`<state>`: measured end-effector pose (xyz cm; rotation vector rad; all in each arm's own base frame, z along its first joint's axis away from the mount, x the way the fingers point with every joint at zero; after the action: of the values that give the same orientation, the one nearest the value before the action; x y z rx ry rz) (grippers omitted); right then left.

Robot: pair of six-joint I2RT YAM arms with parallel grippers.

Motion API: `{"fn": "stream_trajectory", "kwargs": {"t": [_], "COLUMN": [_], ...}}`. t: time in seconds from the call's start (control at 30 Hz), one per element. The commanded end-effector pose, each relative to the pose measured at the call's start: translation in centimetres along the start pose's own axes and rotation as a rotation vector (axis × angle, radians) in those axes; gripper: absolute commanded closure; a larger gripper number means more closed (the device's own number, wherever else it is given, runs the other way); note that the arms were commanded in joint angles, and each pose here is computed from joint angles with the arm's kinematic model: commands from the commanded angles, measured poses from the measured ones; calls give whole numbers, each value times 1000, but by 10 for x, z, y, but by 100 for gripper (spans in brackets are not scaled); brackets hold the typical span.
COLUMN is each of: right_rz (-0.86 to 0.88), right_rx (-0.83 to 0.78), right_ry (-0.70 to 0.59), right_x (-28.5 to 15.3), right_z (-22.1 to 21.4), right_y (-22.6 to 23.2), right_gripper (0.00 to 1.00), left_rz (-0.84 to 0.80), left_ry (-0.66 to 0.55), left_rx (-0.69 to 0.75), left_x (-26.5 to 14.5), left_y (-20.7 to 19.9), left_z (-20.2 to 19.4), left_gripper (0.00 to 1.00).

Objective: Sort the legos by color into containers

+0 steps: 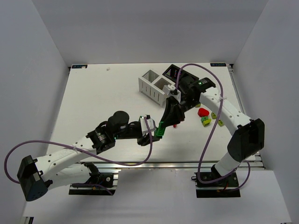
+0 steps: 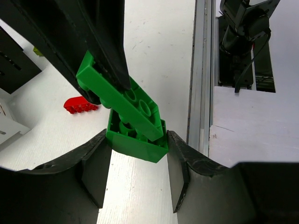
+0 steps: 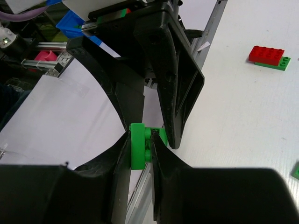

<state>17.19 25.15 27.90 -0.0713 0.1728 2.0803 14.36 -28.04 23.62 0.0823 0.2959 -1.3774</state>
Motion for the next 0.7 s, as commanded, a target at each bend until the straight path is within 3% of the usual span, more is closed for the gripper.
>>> {"fn": "stream_trajectory", "kwargs": {"t": [0.0,0.23,0.27,0.3,0.37,0.43,0.67], "right_rz": [-19,-148,-200,-265,-393,-491,-760], "right_rx": [-86,-102,-106,-225,-204,-270,-256], "right_ry": [-4,40,73,76,109,118,119], "right_x": [-5,-20,-23,-26,-32,-38,-61], "right_z": [19,32,28,37,32,42,52], "right_y": [8,8,4,-10,-6,-7,-9], "right_gripper": [100,100,100,100,100,100,100], "left_rz": [6,81,90,96,128,182,479], "left_ry": [-26,17,22,35,36,34,-54], "left_rx": [16,-34,-40,-54,-71,-103,-246], "left_x": [0,7,7,10,11,10,-3], "left_y": [0,14,17,20,26,39,122], "left_z": [6,4,5,2,5,6,33], "left_gripper": [62,63,64,64,64,63,63]}}
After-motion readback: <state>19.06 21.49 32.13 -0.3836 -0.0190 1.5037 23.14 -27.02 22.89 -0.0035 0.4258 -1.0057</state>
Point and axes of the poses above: each gripper's point midway between its finger pads, its own x axis out along the fingers, its own y axis along the line the jaws close on, z = x × y, the point moved 4 cm from there along -x, back along the fingers, and after that the axes turned 13 degrees about -x, right-handed, at the moved point
